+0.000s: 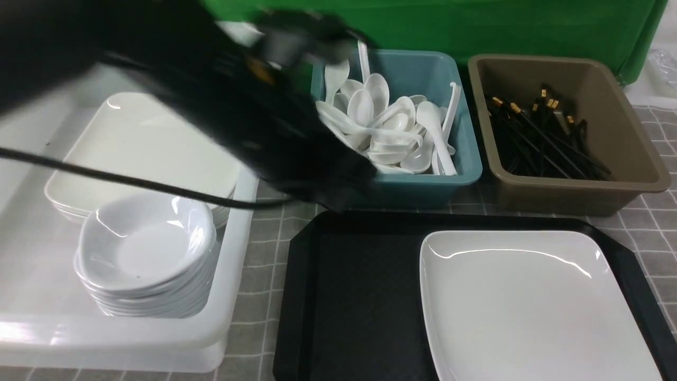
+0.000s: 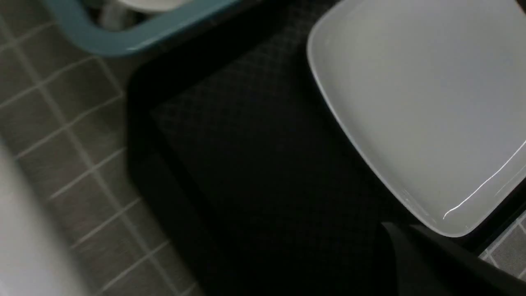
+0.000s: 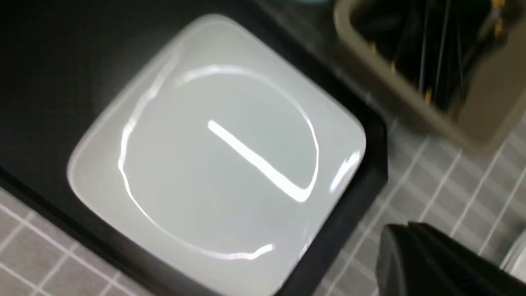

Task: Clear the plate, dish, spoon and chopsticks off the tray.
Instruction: Use the left arm to grab a plate from the dinner plate

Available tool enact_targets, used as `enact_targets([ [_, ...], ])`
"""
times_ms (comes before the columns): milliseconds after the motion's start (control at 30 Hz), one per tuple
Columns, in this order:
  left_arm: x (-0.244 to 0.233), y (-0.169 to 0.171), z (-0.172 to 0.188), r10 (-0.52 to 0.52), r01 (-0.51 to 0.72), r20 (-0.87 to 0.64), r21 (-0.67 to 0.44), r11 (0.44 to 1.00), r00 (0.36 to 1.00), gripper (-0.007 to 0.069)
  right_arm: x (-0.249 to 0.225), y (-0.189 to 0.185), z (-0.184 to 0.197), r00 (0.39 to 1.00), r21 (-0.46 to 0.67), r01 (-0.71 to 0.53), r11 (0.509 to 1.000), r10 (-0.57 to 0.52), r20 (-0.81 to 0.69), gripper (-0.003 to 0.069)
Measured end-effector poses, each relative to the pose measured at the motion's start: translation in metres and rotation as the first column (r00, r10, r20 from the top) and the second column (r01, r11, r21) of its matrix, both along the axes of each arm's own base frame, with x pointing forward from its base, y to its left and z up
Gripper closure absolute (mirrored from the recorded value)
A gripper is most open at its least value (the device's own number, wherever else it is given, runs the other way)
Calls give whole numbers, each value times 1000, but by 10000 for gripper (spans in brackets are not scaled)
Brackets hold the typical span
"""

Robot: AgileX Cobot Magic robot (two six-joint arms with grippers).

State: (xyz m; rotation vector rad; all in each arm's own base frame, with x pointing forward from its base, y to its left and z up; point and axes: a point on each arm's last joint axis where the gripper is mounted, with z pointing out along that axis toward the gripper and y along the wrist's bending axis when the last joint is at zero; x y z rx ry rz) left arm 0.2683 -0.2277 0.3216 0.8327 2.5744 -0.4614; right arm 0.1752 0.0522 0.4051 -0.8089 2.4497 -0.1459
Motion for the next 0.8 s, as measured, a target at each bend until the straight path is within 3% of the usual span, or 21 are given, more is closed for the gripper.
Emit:
enact_targets([
  [100, 12, -37, -20, -34, 34, -5, 32, 999, 999, 608, -1, -11, -18, 994, 6, 97, 995, -97, -57, 637],
  [267, 41, -73, -51, -34, 35, -15, 55, 998, 999, 503, -16, -17, -35, 988, 19, 127, 992, -124, -96, 637],
  [533, 71, -98, -120, -32, 40, -62, 136, 990, 998, 162, -39, -23, -23, 993, 70, 116, 991, -118, 21, 637],
  [633, 77, -103, -137, -30, 36, -48, 131, 991, 998, 102, -46, -25, -18, 991, 86, 112, 990, -118, 61, 637],
  [800, 85, -110, -156, -22, 23, -8, 103, 994, 1000, 78, -53, -27, -13, 987, 107, 105, 989, -116, 110, 637],
])
